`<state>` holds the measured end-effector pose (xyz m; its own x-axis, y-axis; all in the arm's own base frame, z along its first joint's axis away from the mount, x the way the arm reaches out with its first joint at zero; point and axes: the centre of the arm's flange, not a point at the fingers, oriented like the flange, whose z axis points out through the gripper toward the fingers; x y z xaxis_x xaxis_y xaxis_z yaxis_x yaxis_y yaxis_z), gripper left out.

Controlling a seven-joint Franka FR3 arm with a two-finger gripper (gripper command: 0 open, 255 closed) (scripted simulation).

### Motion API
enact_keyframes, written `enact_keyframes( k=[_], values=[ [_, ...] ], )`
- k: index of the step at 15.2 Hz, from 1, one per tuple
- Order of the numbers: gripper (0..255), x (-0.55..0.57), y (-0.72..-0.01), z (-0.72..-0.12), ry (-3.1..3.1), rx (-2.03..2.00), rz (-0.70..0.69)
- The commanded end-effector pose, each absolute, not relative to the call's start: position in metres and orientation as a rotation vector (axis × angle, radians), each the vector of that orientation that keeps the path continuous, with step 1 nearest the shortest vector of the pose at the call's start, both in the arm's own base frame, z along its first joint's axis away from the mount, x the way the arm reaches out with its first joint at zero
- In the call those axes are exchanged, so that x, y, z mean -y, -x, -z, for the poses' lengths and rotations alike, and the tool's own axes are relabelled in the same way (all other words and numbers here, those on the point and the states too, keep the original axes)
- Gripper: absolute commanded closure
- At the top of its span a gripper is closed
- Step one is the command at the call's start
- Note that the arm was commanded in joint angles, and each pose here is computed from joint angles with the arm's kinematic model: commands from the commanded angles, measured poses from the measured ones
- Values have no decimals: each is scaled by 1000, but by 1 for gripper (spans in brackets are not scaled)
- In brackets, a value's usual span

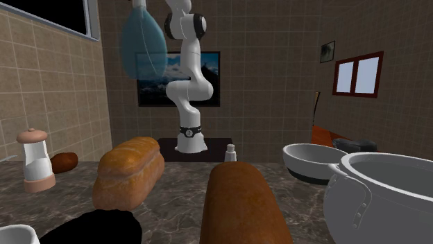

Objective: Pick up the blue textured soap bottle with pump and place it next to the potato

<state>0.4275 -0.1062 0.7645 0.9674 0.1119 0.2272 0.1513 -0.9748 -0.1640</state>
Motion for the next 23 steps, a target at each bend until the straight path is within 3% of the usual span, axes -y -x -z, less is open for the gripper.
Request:
enact_keyframes(
  k=[1,17,23],
  values=[
    [255,132,-423,-767,2936,201,325],
    [255,340,-383,-768,2936,201,325],
    [255,340,-383,-736,2936,201,325]
  ],
)
